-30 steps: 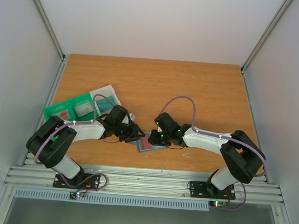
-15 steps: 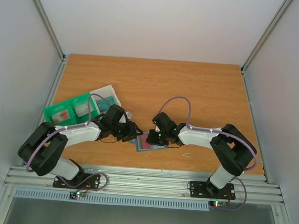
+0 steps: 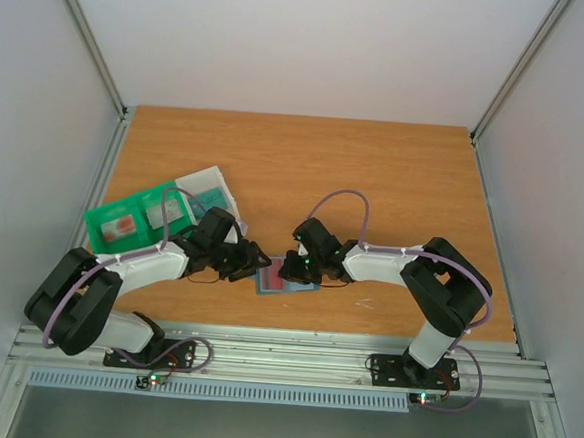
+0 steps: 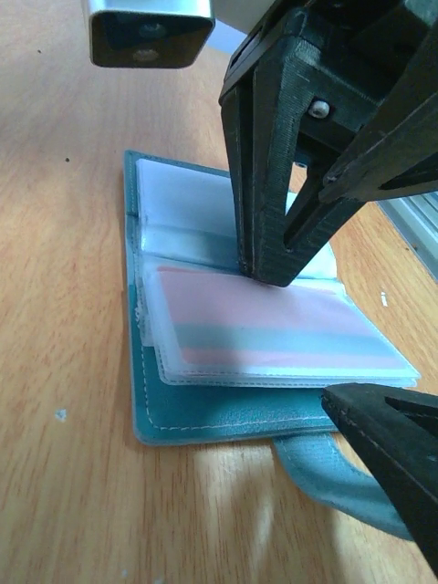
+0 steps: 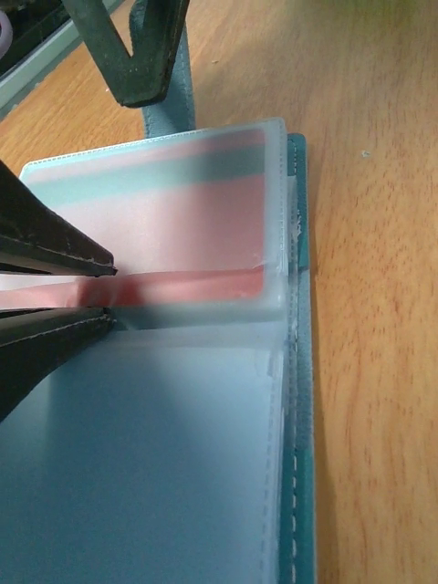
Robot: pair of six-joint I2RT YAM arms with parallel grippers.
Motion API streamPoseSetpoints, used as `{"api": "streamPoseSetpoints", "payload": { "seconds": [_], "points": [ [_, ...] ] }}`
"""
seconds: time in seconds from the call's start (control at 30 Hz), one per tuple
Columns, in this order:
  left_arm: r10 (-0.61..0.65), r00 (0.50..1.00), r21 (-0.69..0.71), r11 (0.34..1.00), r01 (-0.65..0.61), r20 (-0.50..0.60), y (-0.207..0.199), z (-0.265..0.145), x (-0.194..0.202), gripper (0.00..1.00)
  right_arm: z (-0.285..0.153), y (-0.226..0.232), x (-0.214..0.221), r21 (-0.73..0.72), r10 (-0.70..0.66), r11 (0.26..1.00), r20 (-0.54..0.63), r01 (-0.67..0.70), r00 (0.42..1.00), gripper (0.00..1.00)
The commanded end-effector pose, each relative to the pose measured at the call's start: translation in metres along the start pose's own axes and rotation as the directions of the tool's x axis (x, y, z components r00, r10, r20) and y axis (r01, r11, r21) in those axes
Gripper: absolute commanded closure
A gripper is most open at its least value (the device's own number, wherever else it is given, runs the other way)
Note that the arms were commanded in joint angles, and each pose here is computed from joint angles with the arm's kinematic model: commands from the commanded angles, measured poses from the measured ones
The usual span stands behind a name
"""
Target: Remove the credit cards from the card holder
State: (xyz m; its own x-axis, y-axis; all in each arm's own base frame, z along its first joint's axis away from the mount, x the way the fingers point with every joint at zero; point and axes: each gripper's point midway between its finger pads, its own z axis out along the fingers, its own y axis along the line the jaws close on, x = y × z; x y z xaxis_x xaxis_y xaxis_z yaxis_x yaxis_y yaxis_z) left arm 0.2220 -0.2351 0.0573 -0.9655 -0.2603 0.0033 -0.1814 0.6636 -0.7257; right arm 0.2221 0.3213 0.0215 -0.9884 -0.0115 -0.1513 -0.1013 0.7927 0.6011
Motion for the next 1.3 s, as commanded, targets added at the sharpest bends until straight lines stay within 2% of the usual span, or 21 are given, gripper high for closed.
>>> {"api": "streamPoseSetpoints", "payload": {
  "seconds": [0.0,0.6,1.27],
  "points": [
    [0.007,1.000,0.023,1.000,-0.006,-0.004,0.002,0.005,-0.001,0.43,0.008,-0.015,0.011,0.050,0.045,0.998,-0.034,-0.043,0.998,0.89],
    [-0.003,1.000,0.072,0.997,0.005,-0.026,-0.002,0.018,-0.004,0.43,0.009,-0.019,0.015,0.047,0.055,0.997,-0.034,-0.054,0.998,0.90],
    [0.022,1.000,0.132,0.991,-0.021,-0.006,-0.023,0.000,-0.002,0.43,0.009,-0.022,0.016,0.046,0.060,0.997,-0.031,-0.059,0.998,0.90]
  ]
}}
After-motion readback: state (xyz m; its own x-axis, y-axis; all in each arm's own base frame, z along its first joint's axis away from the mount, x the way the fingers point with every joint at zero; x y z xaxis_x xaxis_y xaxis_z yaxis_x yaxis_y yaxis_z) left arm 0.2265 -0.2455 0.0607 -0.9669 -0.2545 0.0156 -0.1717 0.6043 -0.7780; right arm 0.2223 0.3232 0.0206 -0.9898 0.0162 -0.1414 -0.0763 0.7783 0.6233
